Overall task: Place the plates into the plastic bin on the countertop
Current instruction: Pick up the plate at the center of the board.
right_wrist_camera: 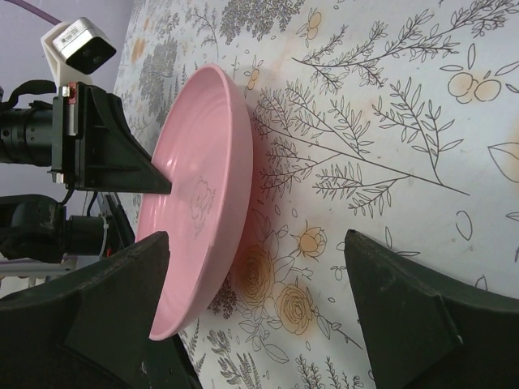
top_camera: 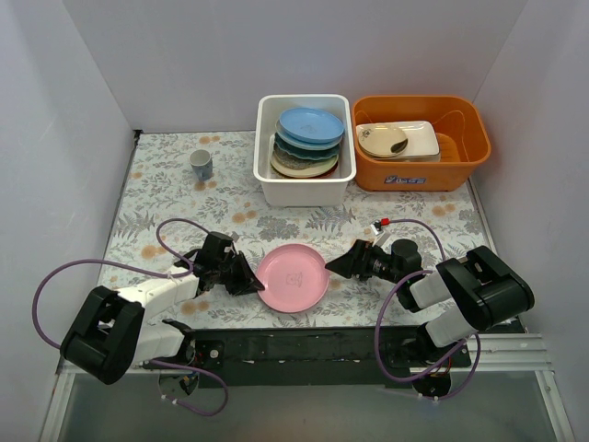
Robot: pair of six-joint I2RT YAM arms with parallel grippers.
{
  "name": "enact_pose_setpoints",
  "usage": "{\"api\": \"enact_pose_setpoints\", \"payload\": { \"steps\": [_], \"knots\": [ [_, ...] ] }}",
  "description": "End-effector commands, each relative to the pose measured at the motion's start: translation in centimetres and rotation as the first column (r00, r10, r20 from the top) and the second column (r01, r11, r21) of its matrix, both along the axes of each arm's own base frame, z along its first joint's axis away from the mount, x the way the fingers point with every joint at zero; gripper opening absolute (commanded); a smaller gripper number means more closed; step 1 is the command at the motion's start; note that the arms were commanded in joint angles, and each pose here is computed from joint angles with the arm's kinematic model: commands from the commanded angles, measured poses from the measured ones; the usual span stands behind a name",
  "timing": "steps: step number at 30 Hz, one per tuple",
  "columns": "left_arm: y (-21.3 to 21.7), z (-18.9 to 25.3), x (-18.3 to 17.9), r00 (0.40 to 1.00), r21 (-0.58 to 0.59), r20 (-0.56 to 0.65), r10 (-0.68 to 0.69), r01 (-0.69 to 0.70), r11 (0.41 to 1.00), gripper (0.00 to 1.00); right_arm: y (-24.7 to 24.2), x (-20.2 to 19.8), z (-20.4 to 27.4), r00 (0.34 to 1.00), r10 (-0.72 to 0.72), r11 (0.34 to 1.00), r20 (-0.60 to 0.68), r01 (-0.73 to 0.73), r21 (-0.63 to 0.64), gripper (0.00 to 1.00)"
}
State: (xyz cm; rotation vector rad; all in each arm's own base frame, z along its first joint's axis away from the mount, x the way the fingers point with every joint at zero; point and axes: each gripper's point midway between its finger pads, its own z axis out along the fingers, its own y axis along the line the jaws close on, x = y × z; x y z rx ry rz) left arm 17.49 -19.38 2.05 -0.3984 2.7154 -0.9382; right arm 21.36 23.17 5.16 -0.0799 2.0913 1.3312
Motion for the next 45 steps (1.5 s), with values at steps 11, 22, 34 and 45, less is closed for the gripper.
{"api": "enact_pose_setpoints", "payload": {
  "steps": [11,22,34,45],
  "knots": [
    [0.2,0.9,0.6,0.999,0.016,0.052,0.004,-0.005,1.000,0.00,-0.3,-0.6,-1.2,0.999,0.005,1.000,-0.038,-0.006,-0.027,0.96],
    [0.8,3.7,3.5,0.982,0.045,0.174,0.078,-0.087,0.995,0.00,-0.3,-0.7,-1.0,0.999,0.009,1.000,-0.036,-0.009,-0.020,0.96],
    [0.9,6.7,5.3,0.962,0.050,0.254,0.103,-0.119,0.992,0.00,-0.3,-1.0,-0.9,0.999,0.015,1.000,-0.031,-0.016,-0.019,0.96],
    [0.5,10.5,7.6,0.934,0.041,0.339,0.114,-0.136,0.990,0.00,-0.3,-0.9,-1.0,0.999,0.015,1.000,-0.033,-0.016,-0.024,0.96]
  ]
}}
